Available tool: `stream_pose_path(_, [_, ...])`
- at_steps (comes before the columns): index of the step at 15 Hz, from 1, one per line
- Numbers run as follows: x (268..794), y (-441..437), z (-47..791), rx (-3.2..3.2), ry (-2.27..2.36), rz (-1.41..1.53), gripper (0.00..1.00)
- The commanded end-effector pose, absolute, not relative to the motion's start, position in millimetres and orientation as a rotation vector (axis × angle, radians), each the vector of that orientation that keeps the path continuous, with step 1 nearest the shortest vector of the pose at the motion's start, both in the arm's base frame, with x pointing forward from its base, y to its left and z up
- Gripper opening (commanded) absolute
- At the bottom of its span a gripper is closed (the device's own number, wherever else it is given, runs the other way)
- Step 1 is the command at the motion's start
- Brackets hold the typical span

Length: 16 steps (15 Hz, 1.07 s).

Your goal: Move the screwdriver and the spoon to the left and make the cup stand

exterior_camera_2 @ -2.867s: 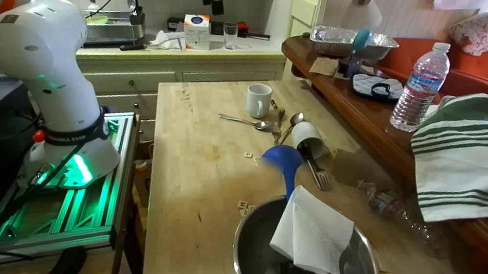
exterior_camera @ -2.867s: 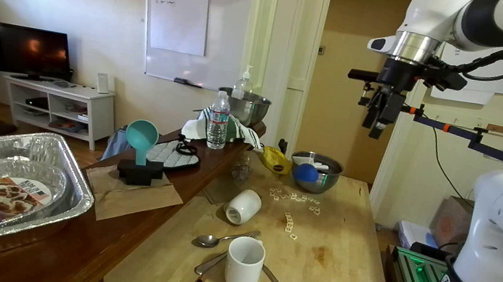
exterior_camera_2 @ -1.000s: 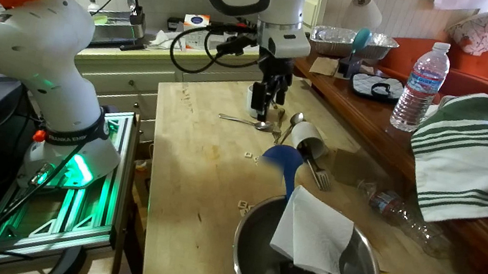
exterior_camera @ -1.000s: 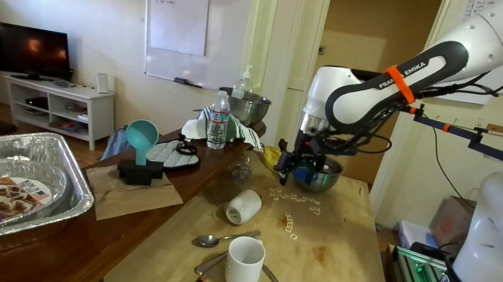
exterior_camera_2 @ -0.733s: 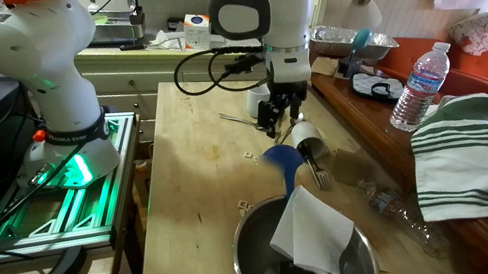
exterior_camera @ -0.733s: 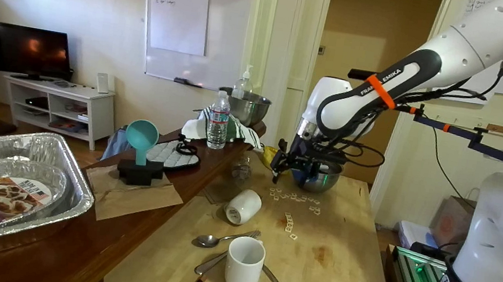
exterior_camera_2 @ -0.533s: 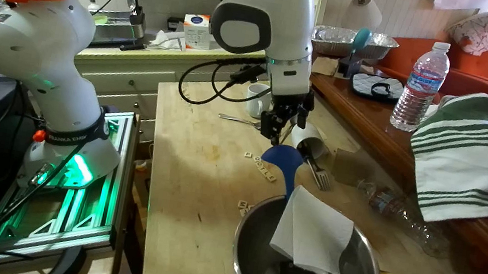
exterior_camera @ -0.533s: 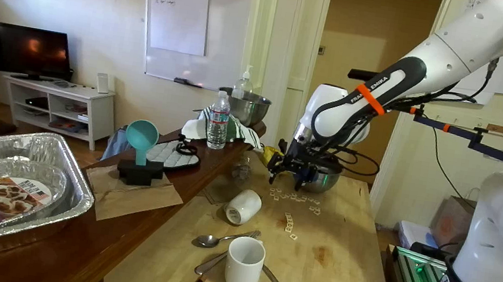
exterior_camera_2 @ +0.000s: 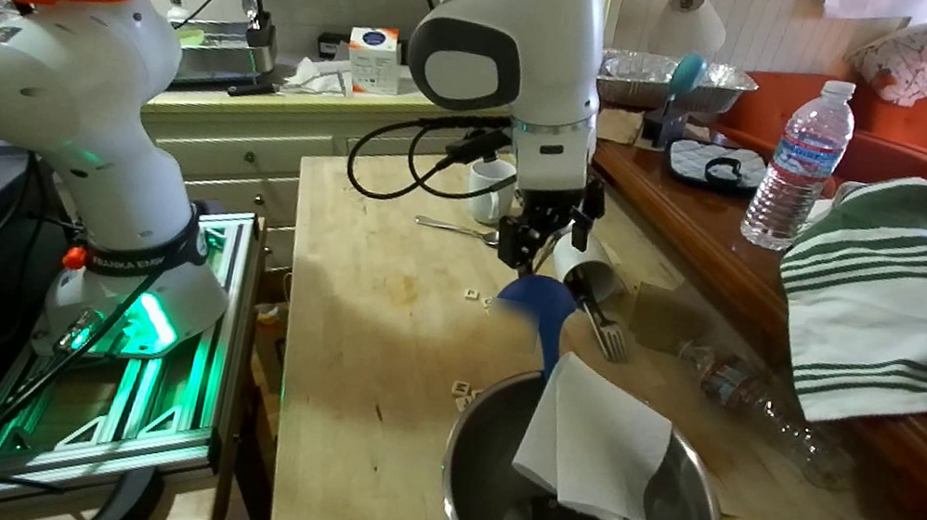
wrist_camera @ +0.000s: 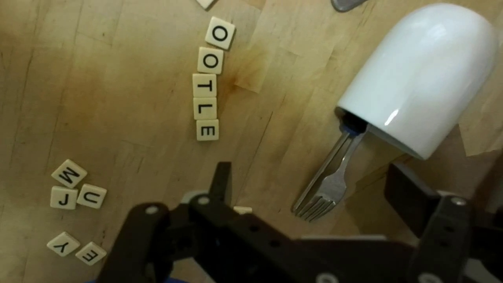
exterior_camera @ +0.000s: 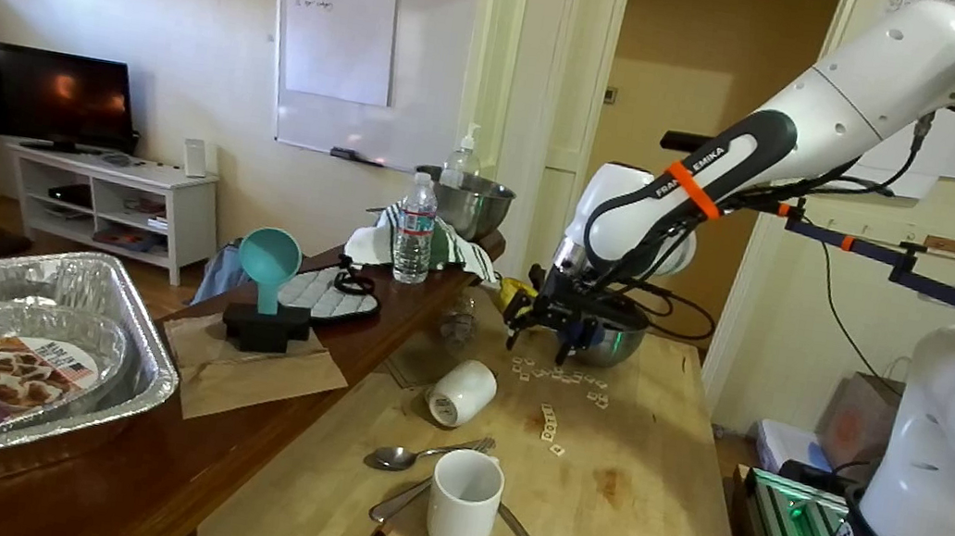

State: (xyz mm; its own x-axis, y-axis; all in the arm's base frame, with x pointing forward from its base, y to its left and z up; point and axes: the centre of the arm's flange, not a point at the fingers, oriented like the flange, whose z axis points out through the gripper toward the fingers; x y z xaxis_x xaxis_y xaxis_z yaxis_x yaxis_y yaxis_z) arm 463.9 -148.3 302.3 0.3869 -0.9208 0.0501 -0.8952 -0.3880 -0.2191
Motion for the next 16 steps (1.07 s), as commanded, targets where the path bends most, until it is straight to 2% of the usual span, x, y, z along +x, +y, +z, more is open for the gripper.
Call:
stream_pose_path(1, [483.1, -153.6, 282.7, -2.302, 1.790, -0.215, 1.00])
stream_pose_path(5, [493.2, -158.4, 265.7, -2.168, 1.868, -0.163, 1.00])
stream_pose_path(7, [497.7, -161.5, 257.4, -2.121, 1.903, -0.152, 0.89])
stream_pose_path(9, [501.6, -164.3, 249.4, -2.089, 1.920, -0.144, 0.84])
stream_pose_path(10, [503.7, -165.4, 245.6, -2.076, 1.925, -0.137, 0.71])
stream_pose_path(11, [505.5, -166.2, 242.6, -2.065, 1.930, -0.135, 0.71])
stream_pose_path(13, [509.8, -167.6, 236.2, -2.051, 1.932, -0.135, 0.55])
stream_pose_path(16, [516.1, -170.7, 228.3, -2.049, 1.912, -0.157, 0.48])
